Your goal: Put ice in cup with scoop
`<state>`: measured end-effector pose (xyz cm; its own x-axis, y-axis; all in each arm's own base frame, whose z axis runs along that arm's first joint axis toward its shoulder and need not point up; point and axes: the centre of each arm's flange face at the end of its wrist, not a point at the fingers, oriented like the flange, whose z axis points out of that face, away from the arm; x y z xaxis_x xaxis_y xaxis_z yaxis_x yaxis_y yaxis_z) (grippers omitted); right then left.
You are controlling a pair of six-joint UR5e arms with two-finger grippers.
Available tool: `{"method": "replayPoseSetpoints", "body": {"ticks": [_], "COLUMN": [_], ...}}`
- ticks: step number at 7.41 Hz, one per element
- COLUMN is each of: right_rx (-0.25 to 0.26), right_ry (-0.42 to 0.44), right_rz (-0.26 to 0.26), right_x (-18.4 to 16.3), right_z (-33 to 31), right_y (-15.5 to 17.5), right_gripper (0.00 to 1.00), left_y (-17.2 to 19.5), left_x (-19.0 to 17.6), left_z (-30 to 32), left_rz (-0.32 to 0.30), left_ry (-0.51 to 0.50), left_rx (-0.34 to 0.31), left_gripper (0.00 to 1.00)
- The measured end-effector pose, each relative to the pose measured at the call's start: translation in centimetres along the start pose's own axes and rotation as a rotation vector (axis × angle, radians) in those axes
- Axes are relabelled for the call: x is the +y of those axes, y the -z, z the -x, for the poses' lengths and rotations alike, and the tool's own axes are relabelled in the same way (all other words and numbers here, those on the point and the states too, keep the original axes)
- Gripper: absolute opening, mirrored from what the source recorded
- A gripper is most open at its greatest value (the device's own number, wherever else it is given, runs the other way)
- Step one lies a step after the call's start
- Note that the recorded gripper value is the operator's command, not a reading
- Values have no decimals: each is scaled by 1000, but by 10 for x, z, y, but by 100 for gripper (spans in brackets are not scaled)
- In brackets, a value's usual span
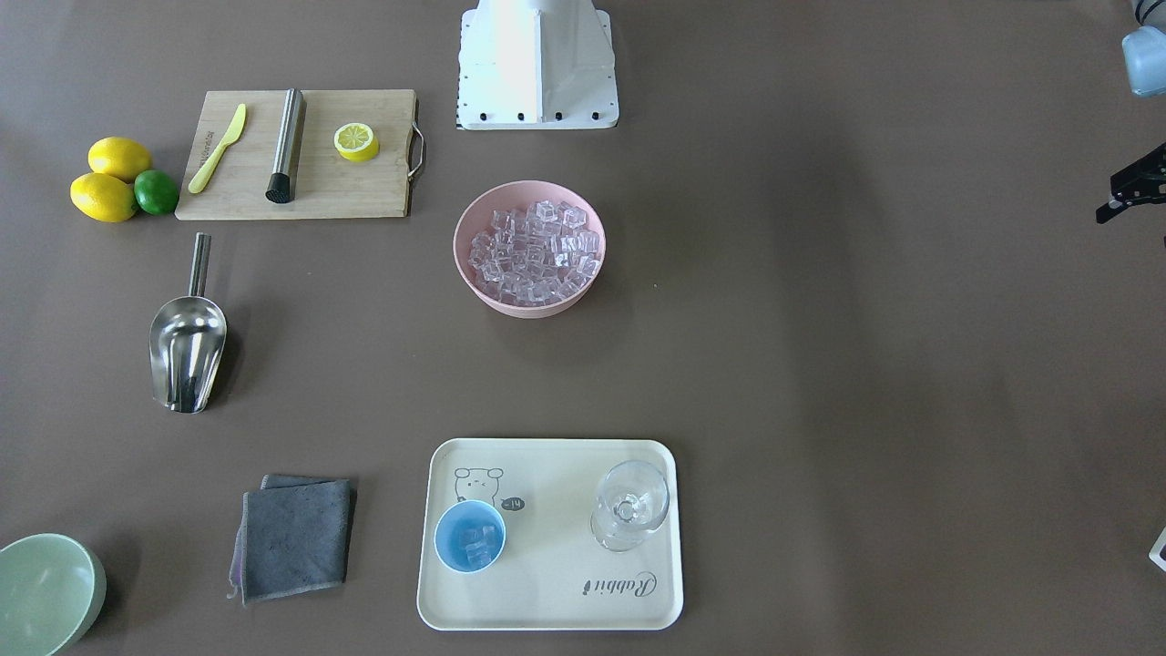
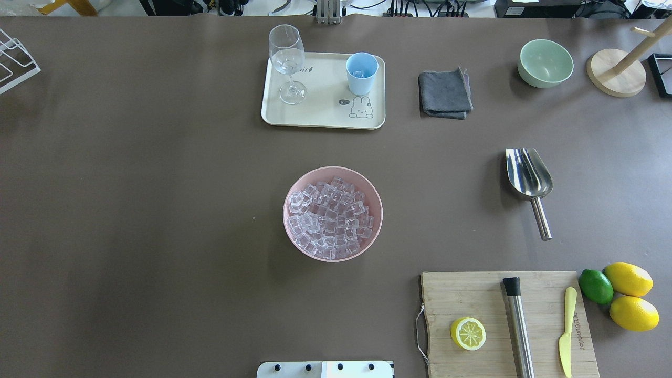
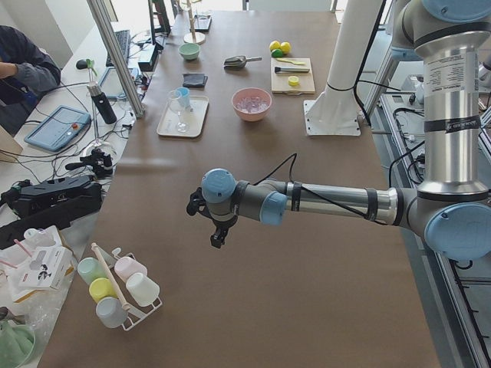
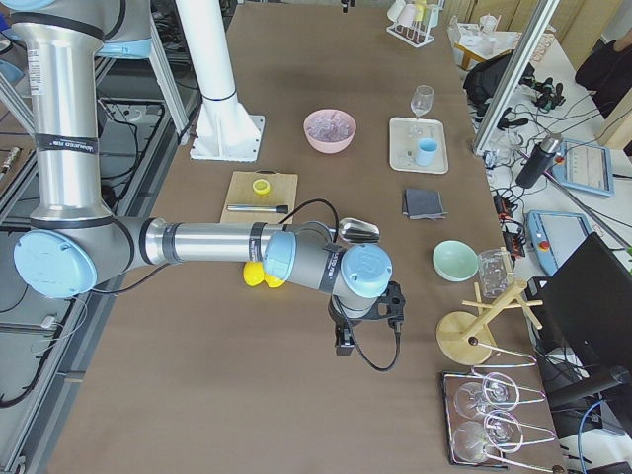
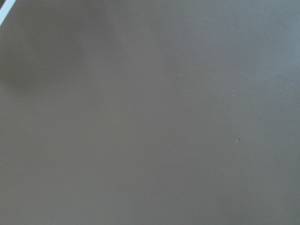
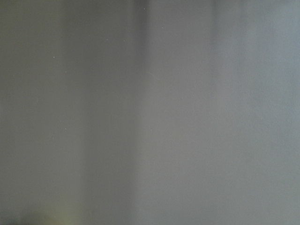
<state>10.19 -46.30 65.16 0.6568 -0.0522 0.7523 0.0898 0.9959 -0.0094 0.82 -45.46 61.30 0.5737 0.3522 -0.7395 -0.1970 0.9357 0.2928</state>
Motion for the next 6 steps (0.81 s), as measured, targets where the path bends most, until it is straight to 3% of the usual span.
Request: {"method": "replayPoseSetpoints", "body": {"ticks": [3, 6], "right_rx": [-7, -19], "right_ry": [-1, -4], "right_rz": [0, 0], "right_x": [0, 1], "right_z": [-1, -2], "right_y": [-1, -4], "right_gripper": [100, 100], "left_y": [12, 5], "left_x": [40, 48], "left_z": [38, 55], "left_rz": [-17, 27], "left_ry": [115, 204], "left_rx": [-10, -28], "left_gripper": [98, 98]}}
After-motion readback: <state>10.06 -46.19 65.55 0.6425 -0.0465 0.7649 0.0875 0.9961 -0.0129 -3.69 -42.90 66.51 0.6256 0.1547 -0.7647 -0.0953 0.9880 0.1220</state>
